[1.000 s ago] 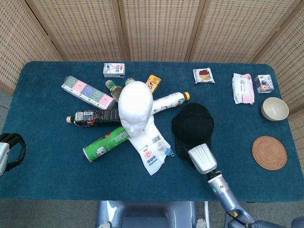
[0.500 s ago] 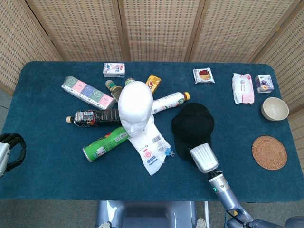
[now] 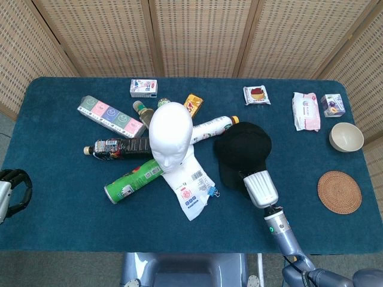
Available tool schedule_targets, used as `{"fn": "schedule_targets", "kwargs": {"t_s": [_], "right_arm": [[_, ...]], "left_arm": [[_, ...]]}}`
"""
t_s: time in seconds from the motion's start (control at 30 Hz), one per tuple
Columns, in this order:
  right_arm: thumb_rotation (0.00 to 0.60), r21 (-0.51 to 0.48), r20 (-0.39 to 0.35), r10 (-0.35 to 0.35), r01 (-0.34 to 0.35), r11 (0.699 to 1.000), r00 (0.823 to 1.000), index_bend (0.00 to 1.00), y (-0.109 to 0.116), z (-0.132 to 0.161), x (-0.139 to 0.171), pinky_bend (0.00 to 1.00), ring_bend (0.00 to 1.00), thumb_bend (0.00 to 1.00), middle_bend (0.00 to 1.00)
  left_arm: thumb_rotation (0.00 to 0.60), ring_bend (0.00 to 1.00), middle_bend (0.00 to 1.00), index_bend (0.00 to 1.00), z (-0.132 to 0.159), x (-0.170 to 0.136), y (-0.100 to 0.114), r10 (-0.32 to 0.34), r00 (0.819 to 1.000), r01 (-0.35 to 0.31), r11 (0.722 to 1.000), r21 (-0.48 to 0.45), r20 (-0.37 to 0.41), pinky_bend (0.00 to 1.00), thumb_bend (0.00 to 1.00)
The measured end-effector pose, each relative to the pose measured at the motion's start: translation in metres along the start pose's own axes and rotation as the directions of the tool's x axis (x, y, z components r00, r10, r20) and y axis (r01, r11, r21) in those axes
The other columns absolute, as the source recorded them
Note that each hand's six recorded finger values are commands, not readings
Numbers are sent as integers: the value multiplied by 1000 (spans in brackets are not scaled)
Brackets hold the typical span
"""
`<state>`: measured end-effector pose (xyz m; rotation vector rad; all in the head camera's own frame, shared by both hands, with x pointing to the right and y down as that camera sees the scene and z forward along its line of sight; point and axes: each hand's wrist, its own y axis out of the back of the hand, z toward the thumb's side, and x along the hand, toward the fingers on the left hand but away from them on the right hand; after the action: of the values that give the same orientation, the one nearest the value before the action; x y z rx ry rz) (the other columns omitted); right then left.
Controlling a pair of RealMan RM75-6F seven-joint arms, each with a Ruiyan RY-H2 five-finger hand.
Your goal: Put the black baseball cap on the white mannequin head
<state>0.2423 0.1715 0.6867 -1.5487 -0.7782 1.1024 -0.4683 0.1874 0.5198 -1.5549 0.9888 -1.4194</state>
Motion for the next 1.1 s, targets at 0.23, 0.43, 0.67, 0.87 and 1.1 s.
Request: {"fn": "schedule_targets", "kwargs": {"t_s": [0.23,0.43,0.67,0.87,1.1], "right_arm": [[600,-4,21,-54,54,999,998,433,18,-8,-23,796,675,106,551],[600,6,58,-58,57,998,997,398,20,-17,-43,725,635,151,495],[600,22,99,-24,22,1000,995,358,9,-22,-60,645,541,194,413],[600,28,144,-18,14,999,989,339,5,-27,-70,616,466,229,356],[600,38,191,-20,13,999,981,432,3,-35,-84,729,544,266,427]], "left_arm": [[600,347,424,580,-3,-2,0,-4,1000,4,1000,-2,-10,363,310],[600,347,424,580,-6,-3,0,-6,1000,6,1000,-5,-20,363,311],[600,347,424,579,-8,-5,-1,-11,1000,11,1000,-10,-28,364,311],[600,347,425,580,-11,-8,-1,-12,999,11,1000,-14,-37,363,312],[600,347,424,580,-14,-11,1,-11,999,10,1000,-20,-42,364,311]]}}
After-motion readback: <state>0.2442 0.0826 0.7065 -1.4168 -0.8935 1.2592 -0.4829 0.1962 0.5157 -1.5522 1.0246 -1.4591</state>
